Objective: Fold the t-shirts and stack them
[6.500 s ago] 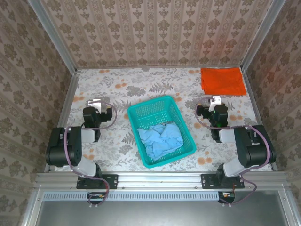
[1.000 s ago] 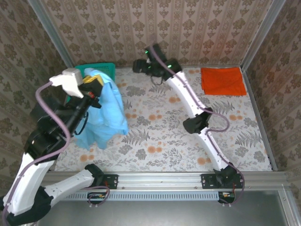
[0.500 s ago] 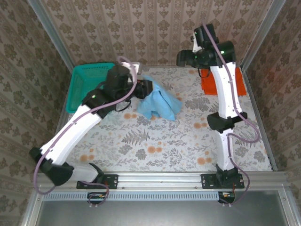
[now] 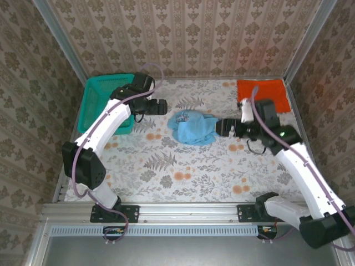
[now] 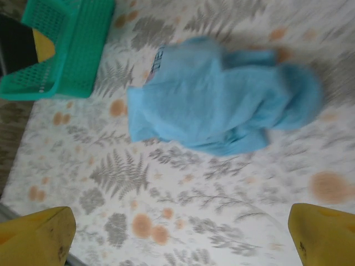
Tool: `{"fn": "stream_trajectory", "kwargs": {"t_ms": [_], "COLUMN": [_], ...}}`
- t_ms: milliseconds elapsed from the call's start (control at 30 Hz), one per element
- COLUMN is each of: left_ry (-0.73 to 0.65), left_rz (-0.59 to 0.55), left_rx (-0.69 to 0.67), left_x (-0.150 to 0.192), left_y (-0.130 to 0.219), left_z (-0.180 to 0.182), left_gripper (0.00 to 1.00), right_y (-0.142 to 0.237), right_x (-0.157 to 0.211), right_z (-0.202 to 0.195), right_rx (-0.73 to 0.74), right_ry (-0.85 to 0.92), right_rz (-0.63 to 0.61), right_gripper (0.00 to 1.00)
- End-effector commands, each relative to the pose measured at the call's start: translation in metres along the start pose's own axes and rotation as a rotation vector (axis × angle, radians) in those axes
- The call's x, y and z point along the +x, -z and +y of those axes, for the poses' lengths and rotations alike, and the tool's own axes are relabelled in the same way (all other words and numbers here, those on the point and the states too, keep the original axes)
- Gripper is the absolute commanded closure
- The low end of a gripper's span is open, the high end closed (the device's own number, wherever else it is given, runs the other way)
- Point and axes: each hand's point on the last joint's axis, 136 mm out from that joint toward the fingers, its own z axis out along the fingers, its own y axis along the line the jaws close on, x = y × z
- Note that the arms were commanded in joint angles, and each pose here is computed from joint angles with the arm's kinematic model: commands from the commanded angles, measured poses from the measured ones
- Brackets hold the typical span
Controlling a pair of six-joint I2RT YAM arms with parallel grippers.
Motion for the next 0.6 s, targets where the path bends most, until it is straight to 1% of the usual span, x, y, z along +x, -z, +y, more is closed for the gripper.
{"fn": "stream_trajectory", "kwargs": {"t_ms": [0,67,100,200,233,300,367,467,567], "left_ry": [-0.056,-0.104,-0.125,-0.165,-0.175,-0.176,-0.158,-0.157,-0.180], "left_rz": [0.122,0.148,0.168,0.195,0.197,0.210,0.236,0.236,0.219], "left_rx": [-0.188,-0.273,-0.323,-0.422,-0.435,-0.410,-0.350,-0.322,-0.314], "left_x": [0.016,0.019,0.020,0.019,0.017,0.018,0.020,0.018,0.013], "left_y": [-0.011,-0.018,-0.020,-0.028,-0.032,-0.042,-0.056,-0.071,-0.083], "left_z": [0.052,0.072,0.082,0.106,0.111,0.118,0.121,0.130,0.140], "left_gripper": [0.10,0.10,0.10,0.10,0.10,0.10,0.16,0.25,0.42], "right_y": [-0.040,-0.059,-0.067,-0.082,-0.084,-0.085,-0.084,-0.083,-0.083], "right_x": [-0.006,0.013,0.021,0.038,0.042,0.045,0.045,0.043,0.045], "right_z": [0.024,0.012,0.005,-0.001,-0.002,-0.009,-0.008,-0.010,-0.011], "right_rx": [-0.264,-0.244,-0.216,-0.208,-0.206,-0.166,-0.180,-0.177,-0.195], "right_ry": [-0.089,-0.104,-0.117,-0.127,-0.114,-0.111,-0.107,-0.119,-0.143], "right_rz": [-0.092,-0.043,-0.029,-0.005,0.000,-0.008,-0.020,-0.056,-0.076], "right_gripper": [0.00,0.01,0.01,0.02,0.02,0.02,0.02,0.02,0.02]}}
